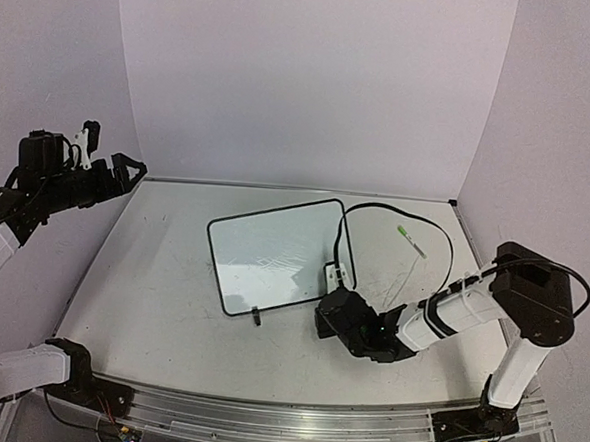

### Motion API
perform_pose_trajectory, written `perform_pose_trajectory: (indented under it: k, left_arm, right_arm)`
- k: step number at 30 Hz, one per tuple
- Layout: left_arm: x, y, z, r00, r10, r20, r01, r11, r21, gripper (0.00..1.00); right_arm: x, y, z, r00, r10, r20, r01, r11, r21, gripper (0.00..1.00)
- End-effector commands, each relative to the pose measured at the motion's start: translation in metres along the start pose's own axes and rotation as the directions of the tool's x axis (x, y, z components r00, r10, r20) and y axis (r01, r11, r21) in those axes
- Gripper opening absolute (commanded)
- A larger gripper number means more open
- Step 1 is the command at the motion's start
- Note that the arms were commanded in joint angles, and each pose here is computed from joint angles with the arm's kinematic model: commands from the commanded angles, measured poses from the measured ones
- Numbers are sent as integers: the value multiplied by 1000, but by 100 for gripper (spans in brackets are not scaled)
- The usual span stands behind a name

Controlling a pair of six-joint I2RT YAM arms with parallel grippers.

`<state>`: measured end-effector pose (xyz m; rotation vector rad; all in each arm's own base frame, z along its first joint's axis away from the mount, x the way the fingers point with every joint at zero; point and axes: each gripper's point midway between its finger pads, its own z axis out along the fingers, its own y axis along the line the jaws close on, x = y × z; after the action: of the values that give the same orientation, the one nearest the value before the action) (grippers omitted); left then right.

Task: Write a sentence on the whiteboard
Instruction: Move the whiteboard to the center of the board.

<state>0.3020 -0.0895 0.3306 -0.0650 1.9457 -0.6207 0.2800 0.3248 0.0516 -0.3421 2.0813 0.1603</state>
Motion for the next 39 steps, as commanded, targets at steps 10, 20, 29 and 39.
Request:
perform_pose_trajectory:
  k: [10,20,29,39]
  left_arm:
    - [2,-4,12,999,-42,-2,43,998,56,99]
    - [10,-4,24,997,-66,-26,68,994,83,99]
    - [15,-3,27,997,-71,-39,74,993,92,99]
    - [19,-2,32,996,-74,-50,78,992,98,99]
  right_arm:
    - [-5,-95,-40,962,225,155,-247,960,135,0]
    - [20,-115,-45,961,234,148,-255,956,144,1]
    - [32,-112,-37,970,207,126,-225,963,150,8]
    - [31,-112,-39,967,223,127,-240,961,140,25]
